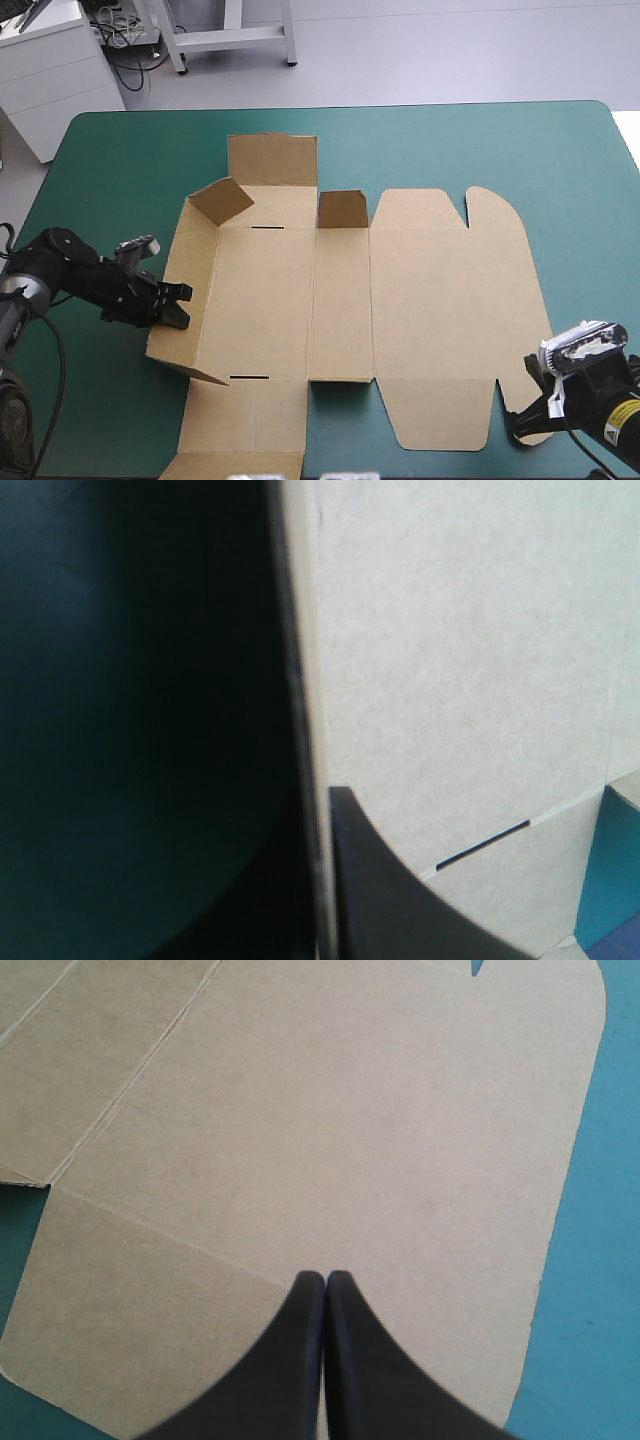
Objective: Fold the box
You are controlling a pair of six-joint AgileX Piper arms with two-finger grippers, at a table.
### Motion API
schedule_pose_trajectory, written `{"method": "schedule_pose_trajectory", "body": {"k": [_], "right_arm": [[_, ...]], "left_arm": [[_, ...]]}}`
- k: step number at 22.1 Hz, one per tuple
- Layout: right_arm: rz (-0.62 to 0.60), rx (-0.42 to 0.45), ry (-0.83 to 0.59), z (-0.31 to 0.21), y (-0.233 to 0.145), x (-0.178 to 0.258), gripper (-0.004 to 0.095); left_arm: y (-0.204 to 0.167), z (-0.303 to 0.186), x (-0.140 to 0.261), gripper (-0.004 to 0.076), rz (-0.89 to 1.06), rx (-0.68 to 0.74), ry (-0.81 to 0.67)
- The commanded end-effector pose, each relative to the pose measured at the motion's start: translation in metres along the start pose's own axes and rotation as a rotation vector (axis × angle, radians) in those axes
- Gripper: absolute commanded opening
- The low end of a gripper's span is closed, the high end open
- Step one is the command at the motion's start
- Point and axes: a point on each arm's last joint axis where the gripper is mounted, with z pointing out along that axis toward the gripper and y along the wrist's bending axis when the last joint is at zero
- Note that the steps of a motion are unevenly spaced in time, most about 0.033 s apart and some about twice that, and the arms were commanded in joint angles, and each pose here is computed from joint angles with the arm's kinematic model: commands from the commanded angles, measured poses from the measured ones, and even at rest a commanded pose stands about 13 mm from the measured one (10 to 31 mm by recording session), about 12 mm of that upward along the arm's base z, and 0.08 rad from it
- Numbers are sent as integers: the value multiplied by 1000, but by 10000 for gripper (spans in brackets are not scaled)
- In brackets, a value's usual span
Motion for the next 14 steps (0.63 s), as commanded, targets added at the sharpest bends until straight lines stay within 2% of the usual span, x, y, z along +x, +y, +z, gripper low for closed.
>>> {"method": "schedule_pose_trajectory", "body": {"k": [1,8,12,14], "right_arm": [[3,6,-71,-4,-1,-10,-23],[3,6,-71,-4,-1,-10,-23],[3,6,-71,-4,-1,-10,-23],[3,6,-71,-4,-1,-10,-23]], "left_arm": [[-17,-12,5,-32,0,75,27],[-37,-50,-22,-32,114,0,-98],[-76,-69,-40,-32,387,-270,-105],[-87,-69,-46,-32,475,-362,-93]]}}
